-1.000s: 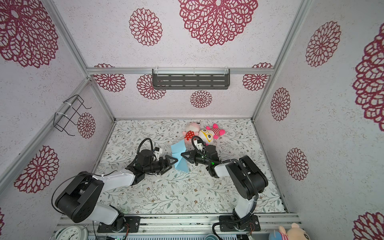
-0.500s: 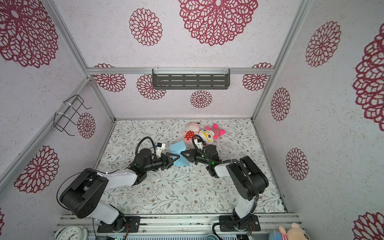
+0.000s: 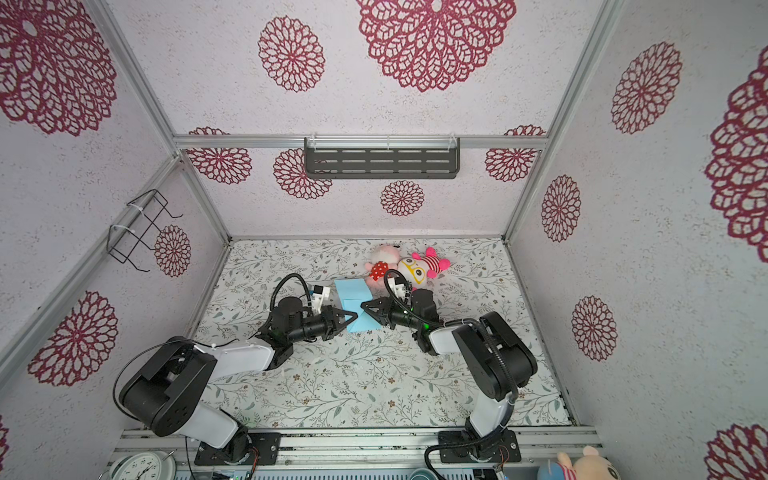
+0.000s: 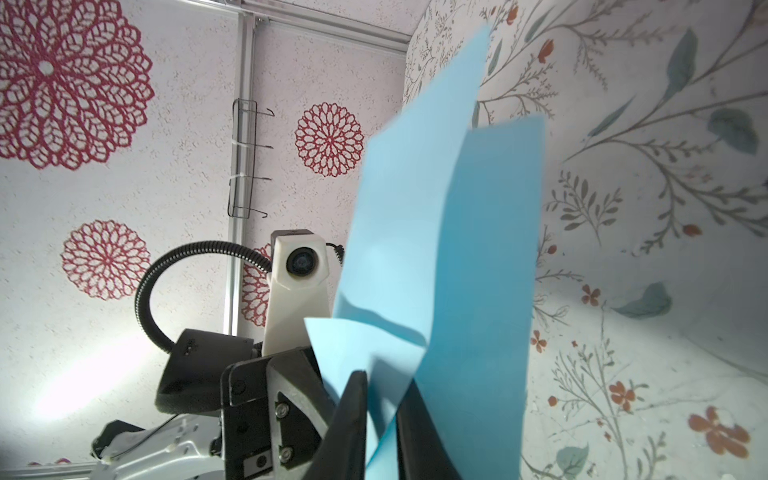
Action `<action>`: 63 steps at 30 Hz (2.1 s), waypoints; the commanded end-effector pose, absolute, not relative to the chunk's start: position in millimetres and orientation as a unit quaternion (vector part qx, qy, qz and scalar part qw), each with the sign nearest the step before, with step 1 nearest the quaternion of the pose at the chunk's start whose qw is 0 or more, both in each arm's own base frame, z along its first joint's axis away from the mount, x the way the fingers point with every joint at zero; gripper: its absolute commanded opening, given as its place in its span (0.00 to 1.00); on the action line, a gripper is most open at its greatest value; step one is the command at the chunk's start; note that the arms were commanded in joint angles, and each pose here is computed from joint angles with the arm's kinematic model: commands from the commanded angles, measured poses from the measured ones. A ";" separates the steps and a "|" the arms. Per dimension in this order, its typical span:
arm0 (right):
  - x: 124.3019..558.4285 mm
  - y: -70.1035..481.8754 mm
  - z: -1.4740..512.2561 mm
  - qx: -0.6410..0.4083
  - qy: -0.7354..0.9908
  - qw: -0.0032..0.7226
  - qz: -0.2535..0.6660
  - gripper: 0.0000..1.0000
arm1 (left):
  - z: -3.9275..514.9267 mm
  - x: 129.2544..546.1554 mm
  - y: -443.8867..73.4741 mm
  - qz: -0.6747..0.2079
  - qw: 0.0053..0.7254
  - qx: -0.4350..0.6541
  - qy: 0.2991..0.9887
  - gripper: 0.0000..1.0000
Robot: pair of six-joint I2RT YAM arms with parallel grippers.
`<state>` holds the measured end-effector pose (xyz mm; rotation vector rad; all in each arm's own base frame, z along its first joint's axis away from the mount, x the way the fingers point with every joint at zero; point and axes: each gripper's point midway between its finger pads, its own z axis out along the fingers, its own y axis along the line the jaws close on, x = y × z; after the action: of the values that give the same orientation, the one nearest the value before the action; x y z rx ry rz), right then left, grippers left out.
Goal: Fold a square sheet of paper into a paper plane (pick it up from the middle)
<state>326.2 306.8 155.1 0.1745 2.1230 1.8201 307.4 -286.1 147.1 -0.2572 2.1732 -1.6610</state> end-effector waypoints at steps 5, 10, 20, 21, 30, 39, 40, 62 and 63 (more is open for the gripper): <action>342.2 269.4 158.8 0.030 0.808 0.269 0.524 0.53 | 126.8 309.2 -265.6 -0.528 0.194 -0.094 0.822 0.03; 350.8 221.8 151.6 0.020 0.866 0.351 0.357 0.70 | 99.8 300.9 -212.1 -0.309 0.188 -0.070 0.930 0.05; 349.9 173.1 167.7 0.044 0.865 0.432 0.251 0.77 | 121.1 300.1 -83.3 0.131 0.180 -0.052 0.974 0.05; 349.0 172.8 166.3 0.045 0.865 0.432 0.252 0.76 | 125.2 303.0 -80.7 0.154 0.182 -0.048 0.970 0.05; 346.9 177.5 154.5 0.057 0.866 0.416 0.271 0.76 | 84.8 322.8 -128.8 0.184 0.144 0.004 0.972 0.14; 345.5 204.3 144.8 0.026 0.869 0.386 0.307 0.75 | 89.6 346.0 -210.8 -0.087 0.171 -0.019 0.981 0.65; 344.5 213.7 143.4 0.016 0.871 0.379 0.312 0.74 | 96.7 349.1 -207.9 -0.110 0.181 -0.029 0.977 0.69; 316.7 437.0 68.5 -0.169 0.891 0.216 0.361 0.35 | 110.6 325.3 -67.0 -0.212 0.265 -0.251 0.906 0.98; 317.2 436.8 63.1 -0.169 0.895 0.211 0.356 0.35 | 109.3 324.5 -66.0 -0.213 0.263 -0.252 0.906 0.98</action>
<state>314.3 434.0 58.3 -0.4671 2.4695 0.9799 317.3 -61.2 97.1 -0.6863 2.5075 -0.4928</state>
